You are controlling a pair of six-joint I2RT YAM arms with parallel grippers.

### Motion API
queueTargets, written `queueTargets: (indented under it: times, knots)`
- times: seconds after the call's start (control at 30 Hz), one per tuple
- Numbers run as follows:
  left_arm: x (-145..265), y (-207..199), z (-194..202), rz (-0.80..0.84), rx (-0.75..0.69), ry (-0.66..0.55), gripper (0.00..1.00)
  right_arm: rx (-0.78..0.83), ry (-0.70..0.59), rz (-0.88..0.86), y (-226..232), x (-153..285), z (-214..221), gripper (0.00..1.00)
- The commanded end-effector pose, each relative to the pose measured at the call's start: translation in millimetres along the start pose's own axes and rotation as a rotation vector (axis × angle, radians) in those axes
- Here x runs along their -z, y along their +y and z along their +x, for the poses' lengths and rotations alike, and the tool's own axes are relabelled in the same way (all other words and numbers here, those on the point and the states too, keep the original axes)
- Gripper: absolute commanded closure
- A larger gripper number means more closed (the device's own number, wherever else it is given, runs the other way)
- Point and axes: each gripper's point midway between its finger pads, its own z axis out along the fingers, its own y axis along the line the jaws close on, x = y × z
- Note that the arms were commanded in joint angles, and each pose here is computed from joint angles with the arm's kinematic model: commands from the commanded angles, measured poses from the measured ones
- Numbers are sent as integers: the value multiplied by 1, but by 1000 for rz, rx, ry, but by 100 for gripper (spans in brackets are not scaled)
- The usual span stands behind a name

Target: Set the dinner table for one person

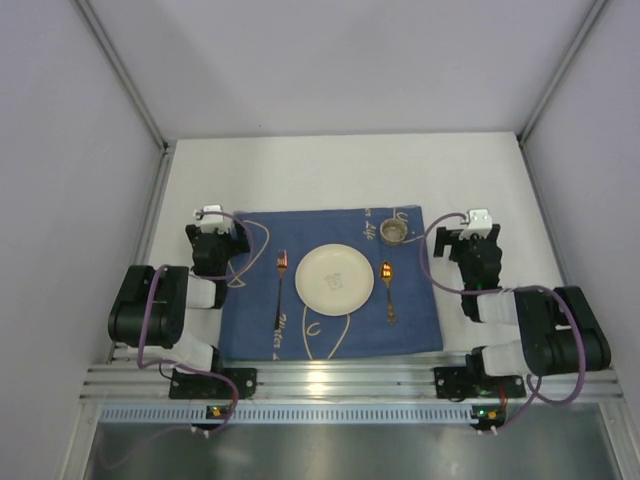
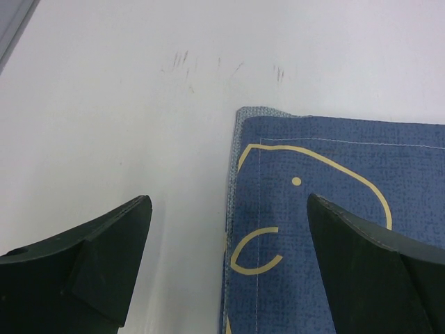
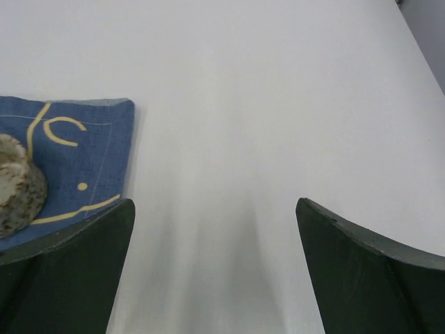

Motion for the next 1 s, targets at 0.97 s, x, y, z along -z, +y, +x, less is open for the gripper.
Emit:
queueTargets:
  times: [0.97]
  knots:
    - [-1, -1, -16, 10, 7, -72, 2, -59, -181, -71, -11, -21, -41, 0]
